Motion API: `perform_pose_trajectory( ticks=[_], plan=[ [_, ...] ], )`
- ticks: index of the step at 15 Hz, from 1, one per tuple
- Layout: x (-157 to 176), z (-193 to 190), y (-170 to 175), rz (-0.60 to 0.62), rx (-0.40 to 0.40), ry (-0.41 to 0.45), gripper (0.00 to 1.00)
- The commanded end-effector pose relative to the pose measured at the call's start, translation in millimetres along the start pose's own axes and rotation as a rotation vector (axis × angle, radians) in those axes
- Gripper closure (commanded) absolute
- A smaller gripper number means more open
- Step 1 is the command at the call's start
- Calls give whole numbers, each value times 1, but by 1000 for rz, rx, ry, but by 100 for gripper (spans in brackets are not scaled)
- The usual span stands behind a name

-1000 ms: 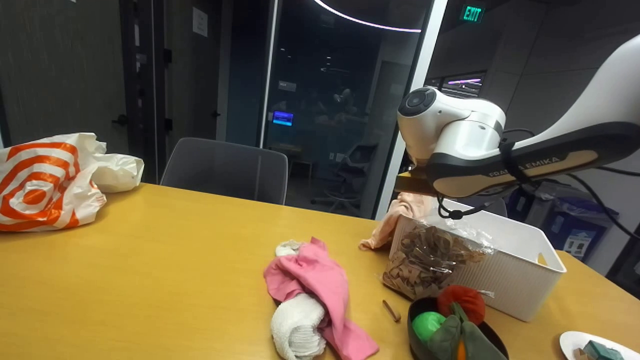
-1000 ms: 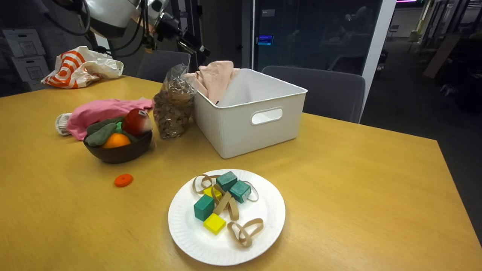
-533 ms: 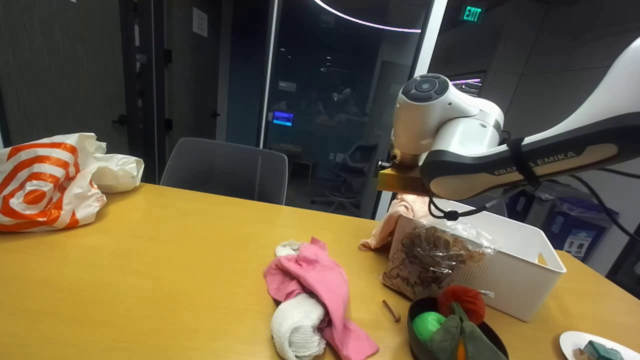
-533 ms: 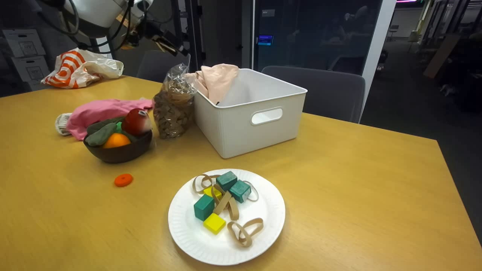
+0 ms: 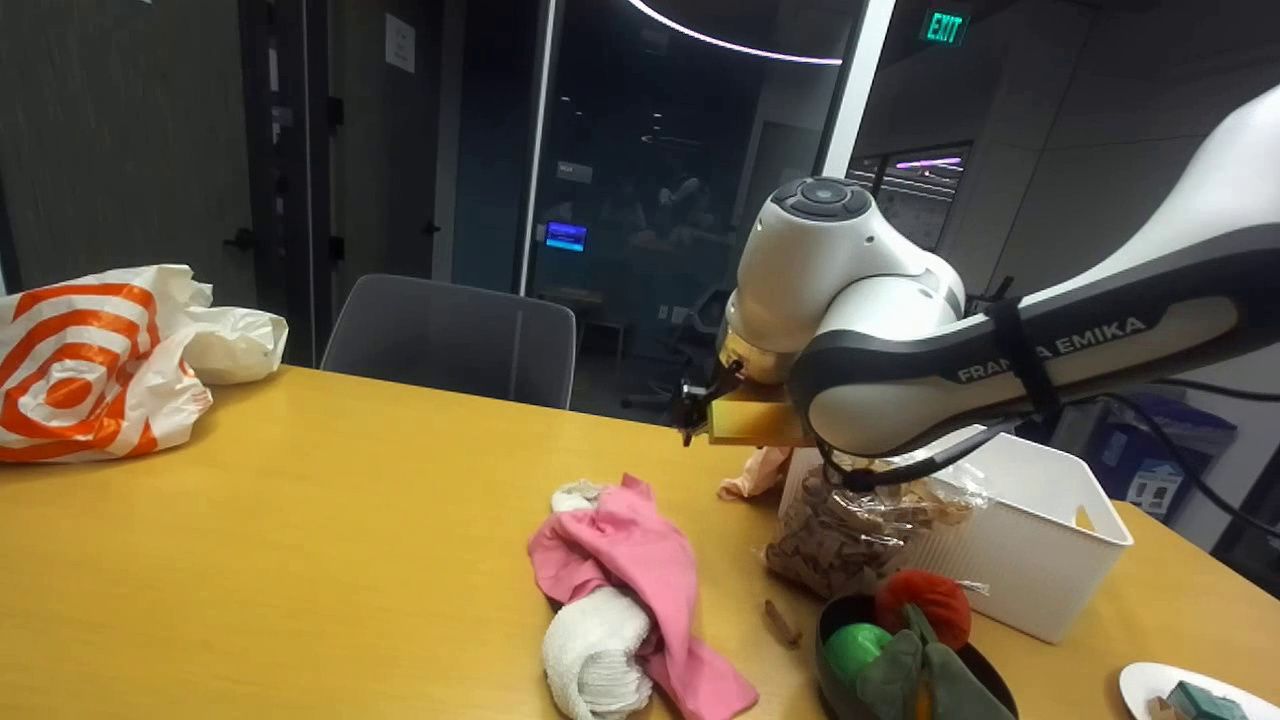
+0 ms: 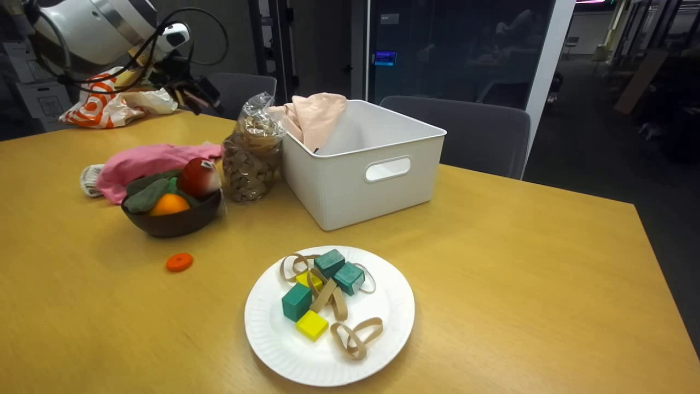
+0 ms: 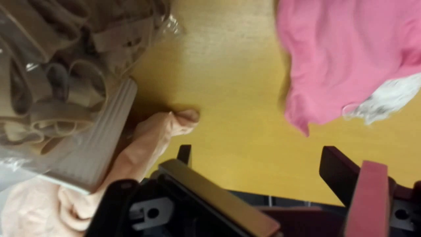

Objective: Pick up the cloths on the table and hang them around the white basket

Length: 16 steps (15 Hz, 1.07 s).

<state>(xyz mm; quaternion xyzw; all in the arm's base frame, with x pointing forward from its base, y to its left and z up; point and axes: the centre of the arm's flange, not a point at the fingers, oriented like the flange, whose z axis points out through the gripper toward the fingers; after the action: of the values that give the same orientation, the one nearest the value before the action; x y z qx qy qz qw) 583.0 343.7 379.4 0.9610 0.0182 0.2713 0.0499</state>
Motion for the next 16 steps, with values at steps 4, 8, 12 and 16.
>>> perform_pose_trajectory(
  ticks=[4, 8, 12, 16],
  plan=[
    [-39, -9, -24, -271, 146, -224, 0],
    [-62, 0, -39, -469, 172, -349, 0],
    [-83, 15, -49, -680, 147, -469, 0],
    [-97, 11, -57, -796, 213, -536, 0]
  ],
)
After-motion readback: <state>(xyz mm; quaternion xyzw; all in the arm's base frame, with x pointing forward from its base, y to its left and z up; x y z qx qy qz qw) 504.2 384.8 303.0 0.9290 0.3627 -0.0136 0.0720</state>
